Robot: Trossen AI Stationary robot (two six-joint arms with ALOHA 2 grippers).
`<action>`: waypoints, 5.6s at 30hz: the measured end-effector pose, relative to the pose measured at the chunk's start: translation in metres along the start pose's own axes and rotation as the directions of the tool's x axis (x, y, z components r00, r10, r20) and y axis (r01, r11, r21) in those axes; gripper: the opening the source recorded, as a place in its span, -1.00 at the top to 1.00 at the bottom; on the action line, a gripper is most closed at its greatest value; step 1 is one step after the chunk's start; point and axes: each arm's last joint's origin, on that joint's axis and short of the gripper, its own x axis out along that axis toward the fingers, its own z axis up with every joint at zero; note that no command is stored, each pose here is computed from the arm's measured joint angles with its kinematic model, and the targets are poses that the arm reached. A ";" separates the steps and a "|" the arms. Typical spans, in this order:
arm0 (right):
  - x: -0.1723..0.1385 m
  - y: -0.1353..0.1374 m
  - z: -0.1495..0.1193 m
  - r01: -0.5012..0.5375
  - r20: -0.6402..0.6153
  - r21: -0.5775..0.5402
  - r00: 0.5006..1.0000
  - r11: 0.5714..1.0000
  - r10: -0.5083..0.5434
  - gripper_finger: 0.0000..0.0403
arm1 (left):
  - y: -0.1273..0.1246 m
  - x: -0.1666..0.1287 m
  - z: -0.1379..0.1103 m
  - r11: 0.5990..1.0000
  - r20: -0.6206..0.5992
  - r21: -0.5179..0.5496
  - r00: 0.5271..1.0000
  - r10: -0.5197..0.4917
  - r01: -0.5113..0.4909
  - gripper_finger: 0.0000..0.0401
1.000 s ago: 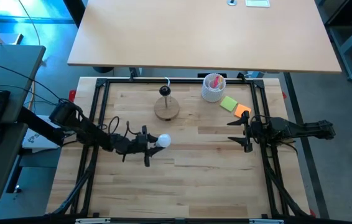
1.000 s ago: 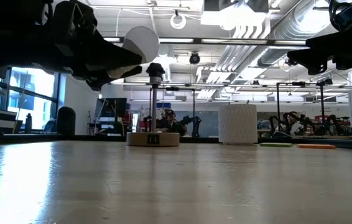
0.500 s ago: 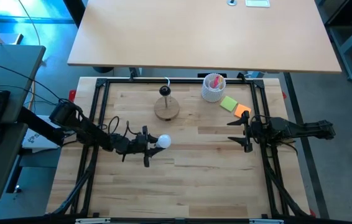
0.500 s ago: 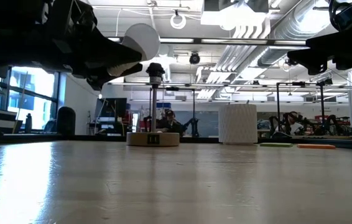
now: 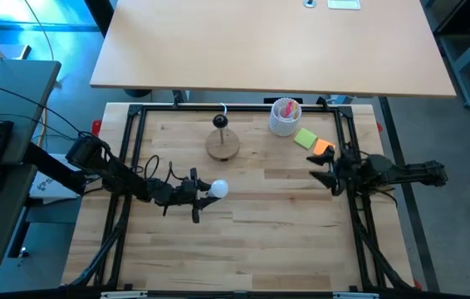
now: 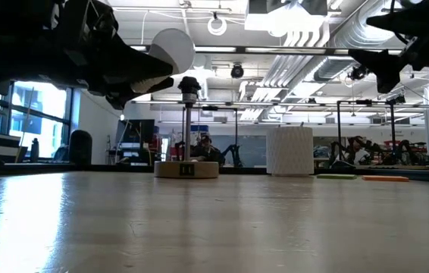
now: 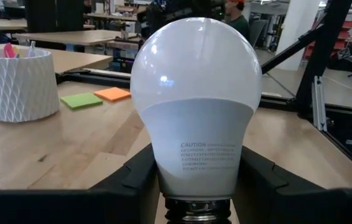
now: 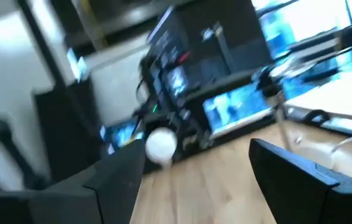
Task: Screw lightbulb
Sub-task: Insert the light bulb into the lamp
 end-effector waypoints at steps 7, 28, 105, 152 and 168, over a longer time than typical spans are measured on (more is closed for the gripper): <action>0.003 0.001 0.010 0.051 0.124 0.144 0.990 0.988 -0.069 -0.42 | 0.003 0.004 0.003 0.998 0.012 0.053 1.000 0.018 -0.018 0.28; 0.104 0.004 -0.036 0.296 -0.201 -0.137 0.926 0.945 -0.319 -0.42 | 0.031 0.016 0.005 0.997 0.005 0.068 0.999 0.038 -0.038 0.28; 0.290 0.087 -0.057 -0.399 -0.599 -0.573 0.800 0.716 -0.034 -0.42 | -0.008 0.007 -0.002 0.979 -0.077 0.040 0.977 -0.198 0.202 0.28; 0.286 0.076 -0.062 -0.214 -0.645 -0.415 0.754 0.884 -0.120 -0.42 | -0.005 0.001 -0.013 0.975 -0.172 -0.086 0.961 -0.215 0.203 -0.11; 0.238 0.057 -0.091 0.001 -0.669 -0.441 0.666 0.897 -0.330 -0.42 | 0.001 -0.010 -0.042 1.000 -0.428 -0.017 0.904 -0.001 -0.007 -0.11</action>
